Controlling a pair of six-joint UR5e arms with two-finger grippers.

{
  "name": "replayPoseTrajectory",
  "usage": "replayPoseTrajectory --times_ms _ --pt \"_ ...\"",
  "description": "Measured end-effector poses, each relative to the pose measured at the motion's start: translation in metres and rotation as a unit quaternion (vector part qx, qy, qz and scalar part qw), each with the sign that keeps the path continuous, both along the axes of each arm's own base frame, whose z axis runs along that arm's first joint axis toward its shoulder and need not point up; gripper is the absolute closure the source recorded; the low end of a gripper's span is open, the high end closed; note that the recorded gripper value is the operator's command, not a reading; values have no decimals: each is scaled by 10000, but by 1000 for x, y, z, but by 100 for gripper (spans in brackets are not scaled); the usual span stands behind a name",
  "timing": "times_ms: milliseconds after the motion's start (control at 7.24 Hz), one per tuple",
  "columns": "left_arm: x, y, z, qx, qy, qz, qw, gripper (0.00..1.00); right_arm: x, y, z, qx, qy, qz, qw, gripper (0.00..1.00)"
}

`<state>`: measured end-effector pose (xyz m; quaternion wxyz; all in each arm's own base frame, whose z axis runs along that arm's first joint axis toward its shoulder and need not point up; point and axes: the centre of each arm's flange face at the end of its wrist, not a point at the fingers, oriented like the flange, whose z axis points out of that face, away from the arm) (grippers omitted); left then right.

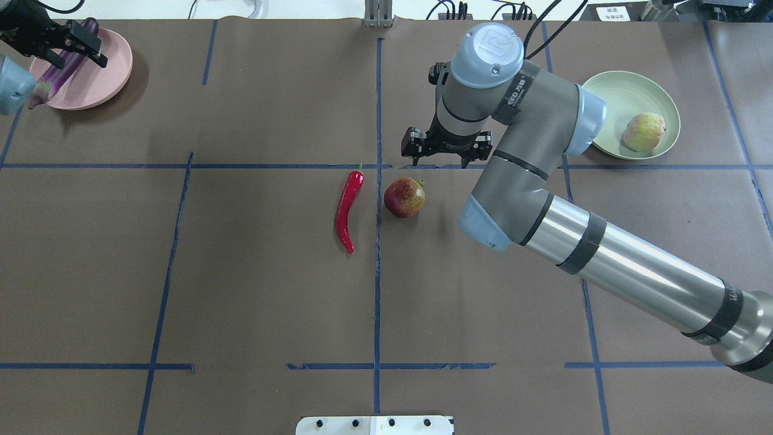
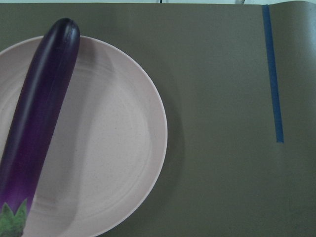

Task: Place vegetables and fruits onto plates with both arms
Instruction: 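Lower the right gripper and grasp the pomegranate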

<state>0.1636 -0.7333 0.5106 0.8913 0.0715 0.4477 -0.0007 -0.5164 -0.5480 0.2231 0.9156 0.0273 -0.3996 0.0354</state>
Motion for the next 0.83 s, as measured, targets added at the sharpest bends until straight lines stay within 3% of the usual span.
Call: replayPoseTrajectory --times_ms 276,552,829 --pt "2 3 -3 8 17 -3 10000 0 -37 22 -17 -83 249 117 9996 0" --pt "2 4 -2 14 20 0 10000 0 -65 40 -6 -14 522 125 9986 0" --pt "2 6 1 0 11 -2 10000 0 -80 43 -5 -1 621 110 9980 0"
